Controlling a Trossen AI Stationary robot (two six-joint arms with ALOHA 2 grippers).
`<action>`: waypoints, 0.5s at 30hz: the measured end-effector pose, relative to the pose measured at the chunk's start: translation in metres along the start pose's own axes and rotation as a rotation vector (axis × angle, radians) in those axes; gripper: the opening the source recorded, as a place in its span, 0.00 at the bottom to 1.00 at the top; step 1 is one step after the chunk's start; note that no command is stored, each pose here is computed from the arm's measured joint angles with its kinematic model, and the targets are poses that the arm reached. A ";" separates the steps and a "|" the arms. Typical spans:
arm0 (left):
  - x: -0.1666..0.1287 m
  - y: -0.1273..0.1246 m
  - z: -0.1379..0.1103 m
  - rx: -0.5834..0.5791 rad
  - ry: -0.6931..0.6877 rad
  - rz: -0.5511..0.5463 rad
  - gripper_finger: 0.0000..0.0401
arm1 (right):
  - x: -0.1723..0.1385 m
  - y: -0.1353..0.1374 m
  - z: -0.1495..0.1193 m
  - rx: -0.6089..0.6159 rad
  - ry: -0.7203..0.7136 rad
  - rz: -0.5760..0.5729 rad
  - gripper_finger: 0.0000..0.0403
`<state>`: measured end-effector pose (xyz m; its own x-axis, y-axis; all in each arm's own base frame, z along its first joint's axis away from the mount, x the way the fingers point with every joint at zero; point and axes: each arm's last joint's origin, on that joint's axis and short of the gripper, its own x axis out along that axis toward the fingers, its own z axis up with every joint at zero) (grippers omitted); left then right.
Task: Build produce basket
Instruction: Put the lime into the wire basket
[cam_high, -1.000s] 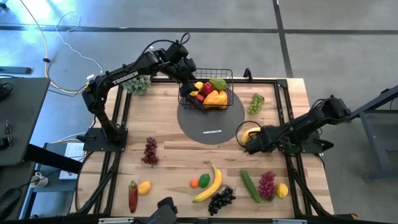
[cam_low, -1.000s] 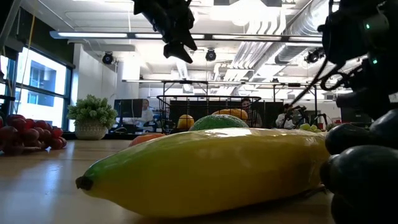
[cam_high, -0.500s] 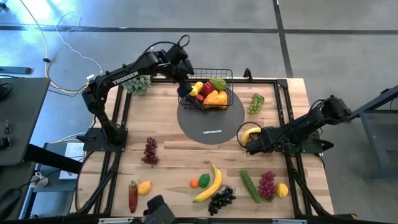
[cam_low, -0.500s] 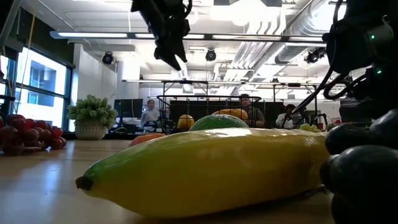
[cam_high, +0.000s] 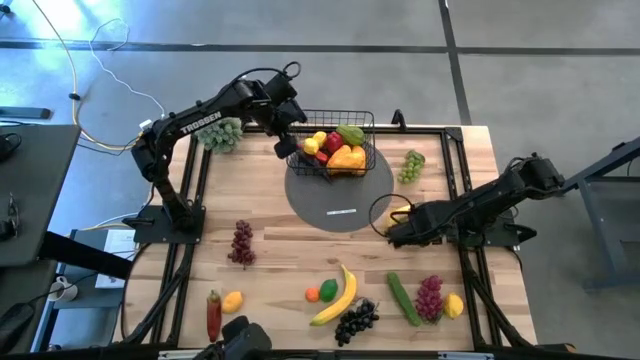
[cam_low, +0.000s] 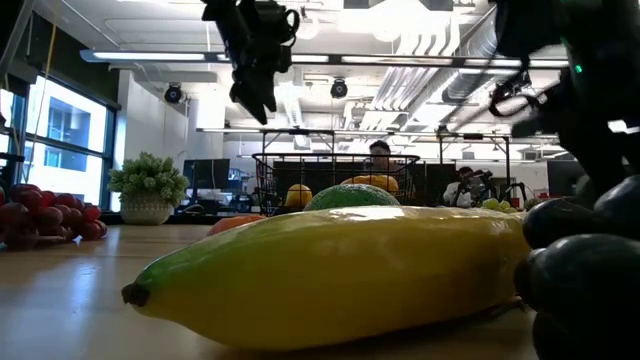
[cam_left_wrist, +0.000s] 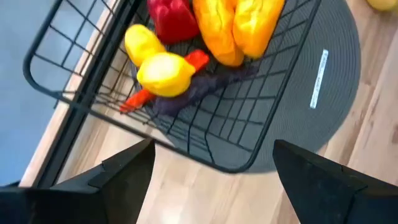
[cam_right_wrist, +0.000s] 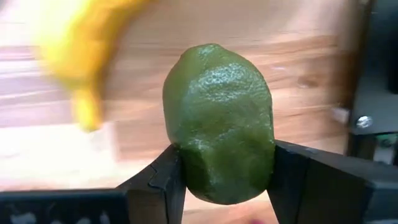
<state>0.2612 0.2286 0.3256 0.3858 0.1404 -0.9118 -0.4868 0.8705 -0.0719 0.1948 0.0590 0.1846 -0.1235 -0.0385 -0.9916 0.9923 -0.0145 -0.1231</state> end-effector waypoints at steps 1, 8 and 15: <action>0.000 0.002 -0.001 0.000 0.005 -0.009 0.79 | -0.005 0.003 -0.001 0.000 -0.004 0.018 0.36; -0.003 0.015 -0.005 -0.015 -0.015 -0.114 0.79 | -0.041 0.021 0.006 0.005 -0.069 0.168 0.35; -0.005 0.022 -0.006 -0.009 -0.032 -0.149 0.79 | -0.073 0.040 0.032 -0.031 -0.174 0.306 0.35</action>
<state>0.2436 0.2443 0.3261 0.4788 0.0249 -0.8776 -0.4295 0.8785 -0.2094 0.2431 0.0288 0.2530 0.1825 -0.2066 -0.9613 0.9831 0.0543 0.1749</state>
